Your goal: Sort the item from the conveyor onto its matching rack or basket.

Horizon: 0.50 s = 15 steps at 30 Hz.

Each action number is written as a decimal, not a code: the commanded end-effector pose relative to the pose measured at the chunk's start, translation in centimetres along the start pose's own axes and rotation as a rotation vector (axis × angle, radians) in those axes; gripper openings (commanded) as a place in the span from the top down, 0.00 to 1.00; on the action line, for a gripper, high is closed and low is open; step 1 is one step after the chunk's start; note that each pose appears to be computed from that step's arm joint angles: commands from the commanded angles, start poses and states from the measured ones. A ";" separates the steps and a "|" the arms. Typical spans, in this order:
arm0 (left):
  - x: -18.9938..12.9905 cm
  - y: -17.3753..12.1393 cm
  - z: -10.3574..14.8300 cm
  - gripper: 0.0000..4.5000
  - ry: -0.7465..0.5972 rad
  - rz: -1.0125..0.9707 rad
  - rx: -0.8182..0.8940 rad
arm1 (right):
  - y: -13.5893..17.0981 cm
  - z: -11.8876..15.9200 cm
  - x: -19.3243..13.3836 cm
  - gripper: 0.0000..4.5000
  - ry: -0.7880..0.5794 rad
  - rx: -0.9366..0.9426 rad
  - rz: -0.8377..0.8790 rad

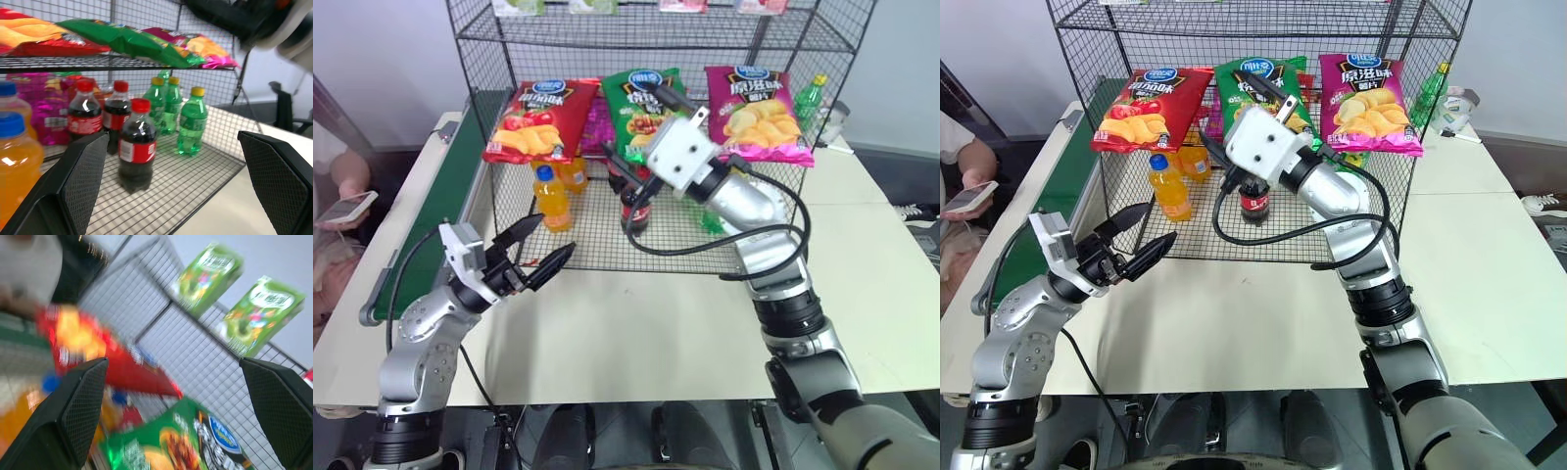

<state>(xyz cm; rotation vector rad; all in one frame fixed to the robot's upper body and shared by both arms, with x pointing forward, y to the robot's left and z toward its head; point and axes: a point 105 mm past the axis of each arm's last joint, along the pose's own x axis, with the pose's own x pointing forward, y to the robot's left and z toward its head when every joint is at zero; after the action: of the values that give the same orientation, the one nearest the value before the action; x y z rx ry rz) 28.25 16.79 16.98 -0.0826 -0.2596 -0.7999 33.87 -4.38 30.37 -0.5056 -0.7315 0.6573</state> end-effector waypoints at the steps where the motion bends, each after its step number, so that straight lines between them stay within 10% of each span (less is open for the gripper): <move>1: -0.2 0.4 1.2 0.00 0.026 0.021 0.047 | -1.6 2.5 -2.8 0.01 -0.154 0.271 -0.010; 15: -7.3 5.1 1.2 0.00 0.303 0.201 0.100 | 0.2 -2.8 -19.0 0.01 0.306 0.568 0.359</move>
<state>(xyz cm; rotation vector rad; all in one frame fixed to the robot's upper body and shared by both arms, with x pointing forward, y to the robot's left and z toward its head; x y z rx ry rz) 26.85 24.82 15.62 0.0723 0.0130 -0.6048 25.72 -17.98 19.37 -0.1618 -0.1108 1.0213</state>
